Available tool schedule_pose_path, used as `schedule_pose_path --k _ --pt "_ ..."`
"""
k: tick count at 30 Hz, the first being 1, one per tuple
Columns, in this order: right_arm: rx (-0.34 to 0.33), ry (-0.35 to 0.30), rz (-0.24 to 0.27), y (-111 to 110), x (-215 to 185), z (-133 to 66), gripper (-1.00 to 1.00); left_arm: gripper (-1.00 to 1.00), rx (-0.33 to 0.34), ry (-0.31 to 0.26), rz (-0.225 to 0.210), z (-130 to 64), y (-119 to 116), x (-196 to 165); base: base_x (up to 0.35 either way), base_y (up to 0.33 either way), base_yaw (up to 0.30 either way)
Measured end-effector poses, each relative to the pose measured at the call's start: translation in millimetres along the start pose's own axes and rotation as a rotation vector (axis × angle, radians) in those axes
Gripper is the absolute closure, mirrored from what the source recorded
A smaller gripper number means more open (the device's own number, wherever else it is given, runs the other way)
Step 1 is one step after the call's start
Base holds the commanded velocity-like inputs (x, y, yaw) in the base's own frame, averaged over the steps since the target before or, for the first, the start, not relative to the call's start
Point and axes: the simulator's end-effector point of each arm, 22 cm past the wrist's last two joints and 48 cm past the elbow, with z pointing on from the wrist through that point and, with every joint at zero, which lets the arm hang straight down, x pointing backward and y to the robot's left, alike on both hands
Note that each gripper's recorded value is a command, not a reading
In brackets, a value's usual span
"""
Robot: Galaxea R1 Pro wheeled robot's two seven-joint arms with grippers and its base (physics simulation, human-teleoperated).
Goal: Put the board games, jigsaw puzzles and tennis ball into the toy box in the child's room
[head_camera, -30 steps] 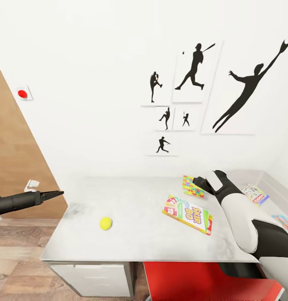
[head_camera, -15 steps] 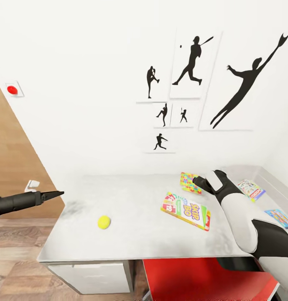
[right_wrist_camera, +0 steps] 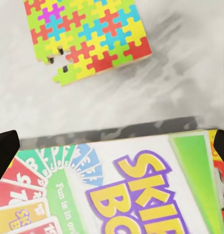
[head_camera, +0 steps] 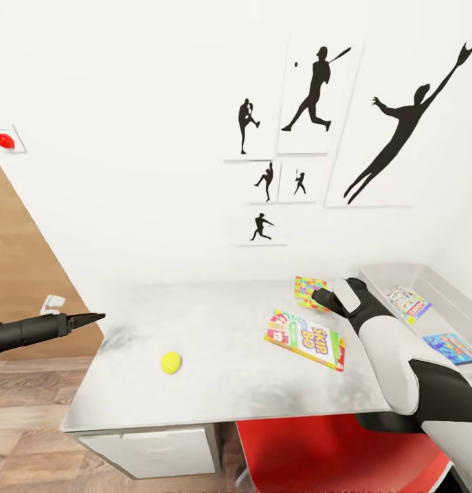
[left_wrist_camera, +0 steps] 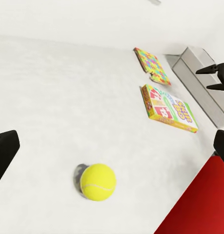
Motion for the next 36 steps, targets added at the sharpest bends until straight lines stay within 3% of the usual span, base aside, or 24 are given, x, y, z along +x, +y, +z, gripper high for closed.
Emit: schedule_pose_path --k 8,13,18,21,36 --pt "0.003 0.007 -0.005 1 3 6.0 -1.0 -1.0 -0.001 0.009 -0.01 3.7 4 6 0.0 0.001 -0.07" --pt "-0.01 -0.01 -0.017 14 -10 1.9 -1.0 -1.0 -0.001 0.015 -0.017 6.3 7 9 0.0 0.0 -0.07" --pt "-0.005 -0.057 -0.116 37 -27 -6.3 -1.0 -1.0 -0.001 0.02 -0.023 8.8 9 13 0.0 0.0 -0.068" --pt "-0.006 -0.069 -0.149 46 -28 -7.1 -1.0 -1.0 -0.002 0.023 -0.027 10.1 11 15 0.0 0.0 -0.031" --pt "-0.003 -0.058 -0.172 51 -19 5.8 -1.0 -1.0 -0.005 0.04 -0.046 16.4 19 26 0.0 0.0 -0.004"
